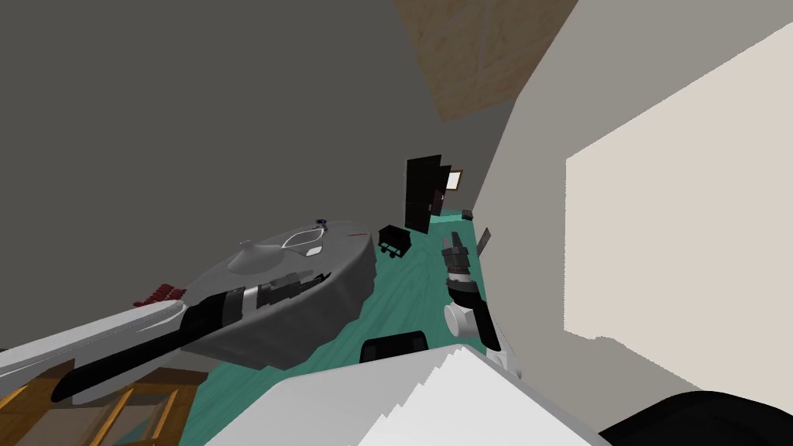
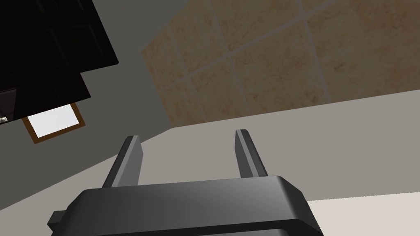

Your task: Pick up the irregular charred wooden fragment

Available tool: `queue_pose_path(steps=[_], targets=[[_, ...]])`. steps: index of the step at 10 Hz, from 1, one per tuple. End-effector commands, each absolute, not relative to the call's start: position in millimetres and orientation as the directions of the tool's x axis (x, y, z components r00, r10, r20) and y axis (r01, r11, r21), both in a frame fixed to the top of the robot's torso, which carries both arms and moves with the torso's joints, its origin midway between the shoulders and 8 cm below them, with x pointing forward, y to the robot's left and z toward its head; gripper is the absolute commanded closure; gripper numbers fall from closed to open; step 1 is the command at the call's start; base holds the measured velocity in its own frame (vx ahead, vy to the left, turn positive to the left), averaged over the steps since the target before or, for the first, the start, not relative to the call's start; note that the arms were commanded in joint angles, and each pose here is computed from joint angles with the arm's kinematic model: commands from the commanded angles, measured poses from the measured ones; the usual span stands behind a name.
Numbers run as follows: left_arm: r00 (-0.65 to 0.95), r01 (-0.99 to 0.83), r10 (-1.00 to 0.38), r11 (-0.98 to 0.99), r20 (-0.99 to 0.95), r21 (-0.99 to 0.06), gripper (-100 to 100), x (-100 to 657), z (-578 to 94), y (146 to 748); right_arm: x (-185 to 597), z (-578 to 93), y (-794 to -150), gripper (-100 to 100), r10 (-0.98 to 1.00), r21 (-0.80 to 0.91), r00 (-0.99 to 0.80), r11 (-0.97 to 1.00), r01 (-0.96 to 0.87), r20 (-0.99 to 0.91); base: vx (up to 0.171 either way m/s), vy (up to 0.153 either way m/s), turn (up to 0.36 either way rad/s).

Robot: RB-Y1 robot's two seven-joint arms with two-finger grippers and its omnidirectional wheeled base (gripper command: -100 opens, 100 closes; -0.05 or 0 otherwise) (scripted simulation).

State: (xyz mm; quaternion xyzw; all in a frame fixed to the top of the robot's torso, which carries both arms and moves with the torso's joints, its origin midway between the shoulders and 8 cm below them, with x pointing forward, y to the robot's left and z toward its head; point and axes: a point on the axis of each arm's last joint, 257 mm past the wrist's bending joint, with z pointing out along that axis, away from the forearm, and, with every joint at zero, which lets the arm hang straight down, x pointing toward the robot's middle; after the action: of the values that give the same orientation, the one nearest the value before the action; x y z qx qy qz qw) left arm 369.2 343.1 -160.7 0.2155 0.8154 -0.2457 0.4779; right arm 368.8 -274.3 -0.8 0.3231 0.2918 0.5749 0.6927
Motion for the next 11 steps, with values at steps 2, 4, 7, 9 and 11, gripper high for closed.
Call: queue_pose_path(steps=[2, 4, 7, 9, 11], targets=[[-0.477, 0.611, 0.202, 0.776, -0.855, -0.158, -100, 364, -168, 351, 369, -1, -274, 0, 0.985, 0.783, 0.169, 0.130, -0.608, -0.033, 0.095, -0.051, 0.114], [-0.499, 0.629, 0.264, 0.766, -0.826, -0.135, -100, 359, -175, 359, 369, -1, -274, 0, 0.985, 0.783, 0.169, 0.130, -0.608, -0.033, 0.083, -0.055, 0.116], [-0.517, 0.655, 0.342, 0.748, -0.784, -0.106, -100, 353, -180, 366, 369, -1, -274, 0, 0.985, 0.783, 0.169, 0.130, -0.608, -0.033, 0.058, -0.044, 0.083], [-0.533, 0.675, 0.403, 0.732, -0.744, -0.087, -100, 347, -185, 374, 369, -1, -274, 0, 0.985, 0.783, 0.169, 0.130, -0.608, -0.033, 0.091, -0.075, 0.101], [-0.546, 0.695, 0.459, 0.715, -0.700, -0.073, -100, 341, -190, 382, 369, -1, -274, 0, 0.985, 0.783, 0.169, 0.130, -0.608, -0.033, 0.072, -0.058, 0.109]])
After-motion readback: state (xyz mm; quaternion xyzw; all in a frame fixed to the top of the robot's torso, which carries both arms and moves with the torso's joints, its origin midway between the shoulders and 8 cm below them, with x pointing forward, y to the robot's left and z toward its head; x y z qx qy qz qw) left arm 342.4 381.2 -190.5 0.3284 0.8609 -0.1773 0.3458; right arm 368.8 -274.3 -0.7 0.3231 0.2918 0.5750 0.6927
